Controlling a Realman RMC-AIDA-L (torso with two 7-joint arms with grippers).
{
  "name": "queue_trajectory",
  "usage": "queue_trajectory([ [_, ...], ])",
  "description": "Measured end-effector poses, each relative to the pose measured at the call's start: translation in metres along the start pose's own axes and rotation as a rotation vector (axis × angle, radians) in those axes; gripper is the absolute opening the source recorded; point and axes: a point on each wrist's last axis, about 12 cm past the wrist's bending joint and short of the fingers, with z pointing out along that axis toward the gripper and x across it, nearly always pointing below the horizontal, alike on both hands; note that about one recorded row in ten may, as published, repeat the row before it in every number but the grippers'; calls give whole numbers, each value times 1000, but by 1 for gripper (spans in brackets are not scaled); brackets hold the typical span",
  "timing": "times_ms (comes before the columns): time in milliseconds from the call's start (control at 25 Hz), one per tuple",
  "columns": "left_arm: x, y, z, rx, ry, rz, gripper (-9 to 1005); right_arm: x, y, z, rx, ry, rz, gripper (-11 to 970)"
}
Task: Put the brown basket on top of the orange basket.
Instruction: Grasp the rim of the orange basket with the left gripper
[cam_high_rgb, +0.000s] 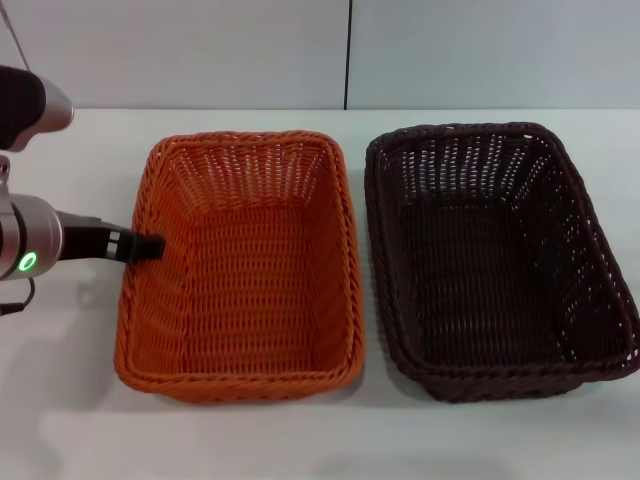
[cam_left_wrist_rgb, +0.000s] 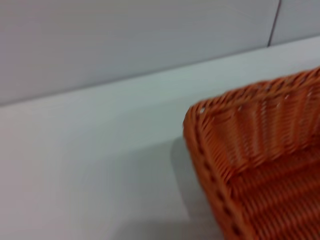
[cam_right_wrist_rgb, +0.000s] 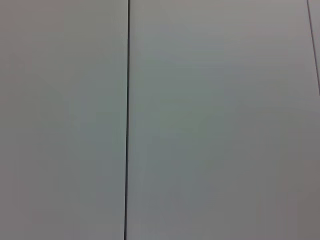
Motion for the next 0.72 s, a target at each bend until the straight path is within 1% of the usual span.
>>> queue_trajectory([
  [240, 2, -1, 6, 6, 19, -7, 788, 0, 0, -1, 1, 3, -1, 758],
  [400, 1, -6, 12, 22, 53, -19, 787, 1, 0, 0, -1, 3, -3, 758],
  [640, 1, -8, 17, 28, 78, -20, 785, 0, 1, 1, -5, 0, -2, 758],
  [720, -1, -11, 21, 35, 100, -19, 785, 0, 1, 2, -5, 0, -3, 757],
])
